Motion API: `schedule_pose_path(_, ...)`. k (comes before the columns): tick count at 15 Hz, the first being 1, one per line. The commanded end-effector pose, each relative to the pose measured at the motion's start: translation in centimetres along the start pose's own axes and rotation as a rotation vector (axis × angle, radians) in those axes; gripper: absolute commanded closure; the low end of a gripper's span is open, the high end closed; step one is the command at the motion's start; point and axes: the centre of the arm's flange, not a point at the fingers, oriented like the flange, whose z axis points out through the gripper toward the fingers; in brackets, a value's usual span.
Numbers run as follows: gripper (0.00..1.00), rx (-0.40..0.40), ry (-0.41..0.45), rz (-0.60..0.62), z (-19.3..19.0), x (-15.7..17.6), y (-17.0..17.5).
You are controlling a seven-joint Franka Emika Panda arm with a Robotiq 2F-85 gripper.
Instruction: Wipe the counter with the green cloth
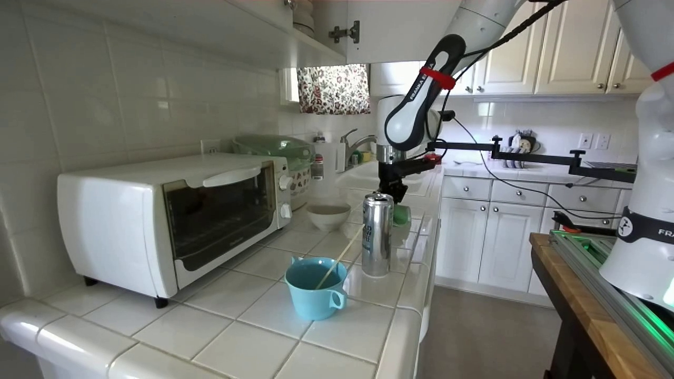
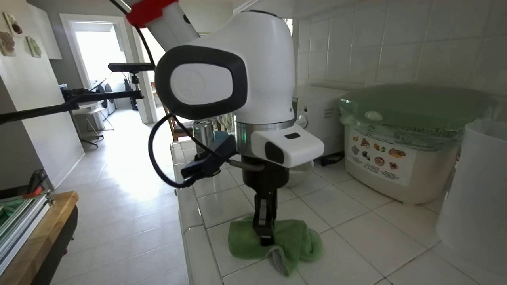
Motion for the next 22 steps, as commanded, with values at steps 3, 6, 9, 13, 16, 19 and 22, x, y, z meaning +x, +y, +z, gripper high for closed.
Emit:
schedule_pose_path(3,0.98,0.029,-0.003,-0.116,-0.3,-2.0,-5.9)
schedule_pose_path(6,0.98,0.028,-0.002,-0.094,-0.4,-1.7,-5.1)
schedule_pose_path(9,0.98,0.011,0.004,-0.018,-0.5,-0.6,-1.4)
schedule_pose_path(13,0.98,-0.009,0.01,0.095,-0.5,0.6,4.3)
schedule_pose_path(16,0.98,-0.012,0.009,0.095,-0.4,0.7,4.5)
schedule_pose_path(19,0.98,0.002,0.005,0.028,-0.4,0.0,1.0)
schedule_pose_path(22,0.98,0.021,-0.003,-0.063,-0.1,-1.4,-3.3)
